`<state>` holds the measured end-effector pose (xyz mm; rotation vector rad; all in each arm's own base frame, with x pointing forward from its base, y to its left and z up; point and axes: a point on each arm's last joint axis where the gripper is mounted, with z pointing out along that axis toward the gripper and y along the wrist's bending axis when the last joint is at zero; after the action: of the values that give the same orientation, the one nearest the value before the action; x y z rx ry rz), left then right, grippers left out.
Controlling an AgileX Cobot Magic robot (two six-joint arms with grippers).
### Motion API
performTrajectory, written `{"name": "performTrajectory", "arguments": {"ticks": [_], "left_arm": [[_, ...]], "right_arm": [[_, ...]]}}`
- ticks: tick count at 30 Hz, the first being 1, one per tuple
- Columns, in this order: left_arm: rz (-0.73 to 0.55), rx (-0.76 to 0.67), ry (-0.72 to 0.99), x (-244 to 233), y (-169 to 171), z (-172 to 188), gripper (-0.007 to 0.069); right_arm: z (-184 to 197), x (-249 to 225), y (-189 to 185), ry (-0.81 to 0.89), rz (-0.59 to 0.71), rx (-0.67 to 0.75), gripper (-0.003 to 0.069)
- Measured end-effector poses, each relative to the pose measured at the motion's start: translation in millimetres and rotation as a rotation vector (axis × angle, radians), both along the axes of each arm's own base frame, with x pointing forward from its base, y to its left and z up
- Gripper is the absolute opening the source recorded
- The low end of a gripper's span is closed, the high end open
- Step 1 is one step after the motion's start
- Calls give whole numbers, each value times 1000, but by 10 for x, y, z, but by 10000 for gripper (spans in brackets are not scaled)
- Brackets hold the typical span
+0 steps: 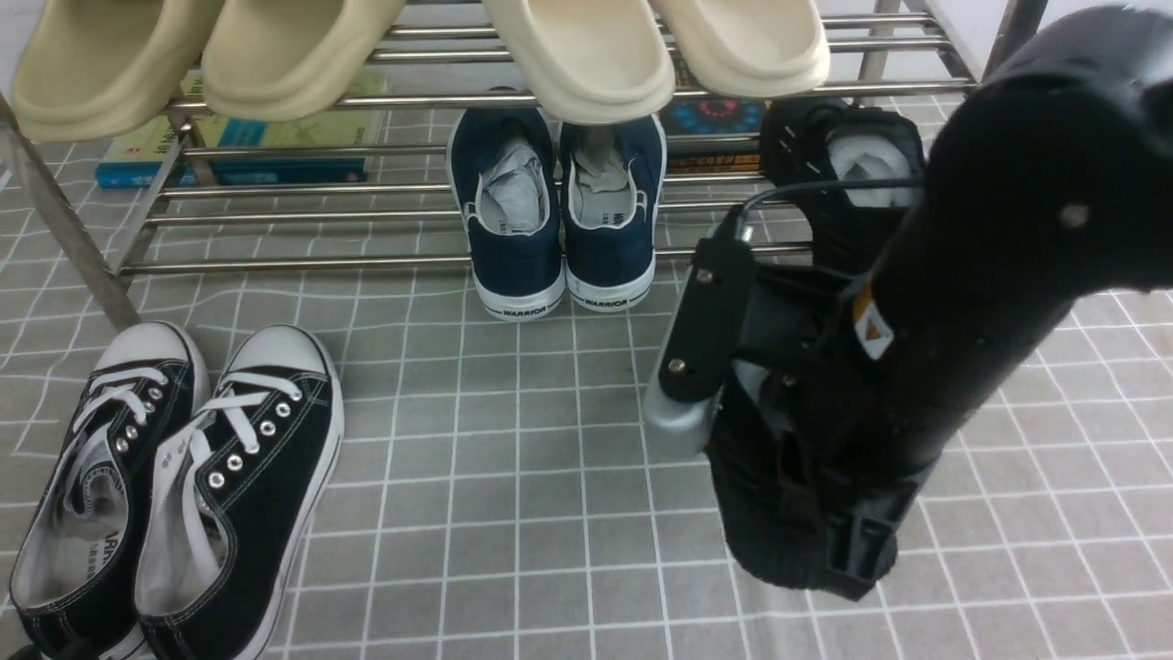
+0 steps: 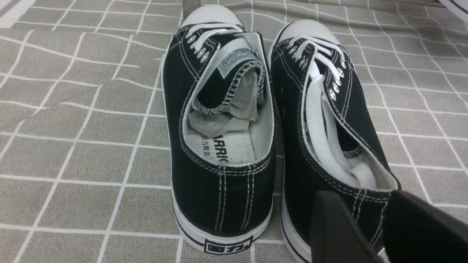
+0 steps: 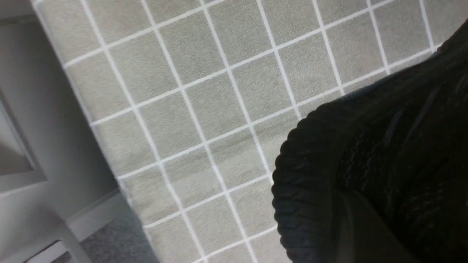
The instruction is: Take the shoes off the shelf with your hand from the grey coffee tablecloth.
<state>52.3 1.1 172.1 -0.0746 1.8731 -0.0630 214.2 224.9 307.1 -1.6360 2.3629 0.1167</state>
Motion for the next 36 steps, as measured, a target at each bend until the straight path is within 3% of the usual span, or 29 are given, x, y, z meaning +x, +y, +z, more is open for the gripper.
{"name": "performTrajectory", "arguments": {"ticks": [13, 15, 20, 22, 26, 36], "left_arm": [[1, -2, 0, 0, 0, 0, 240], [1, -2, 0, 0, 0, 0, 240], [1, -2, 0, 0, 0, 0, 240], [1, -2, 0, 0, 0, 0, 240], [1, -2, 0, 0, 0, 0, 240], [1, -2, 0, 0, 0, 0, 240]], "right_arm": [[-346, 185, 175, 25, -45, -27, 120], [-416, 218, 211, 32, -71, -23, 165], [-419, 243, 236, 17, -102, 2, 357], [-349, 251, 212, -2, -110, -12, 465], [-119, 307, 122, -97, -139, -63, 566], [138, 874, -411, -347, -398, -70, 579]]}}
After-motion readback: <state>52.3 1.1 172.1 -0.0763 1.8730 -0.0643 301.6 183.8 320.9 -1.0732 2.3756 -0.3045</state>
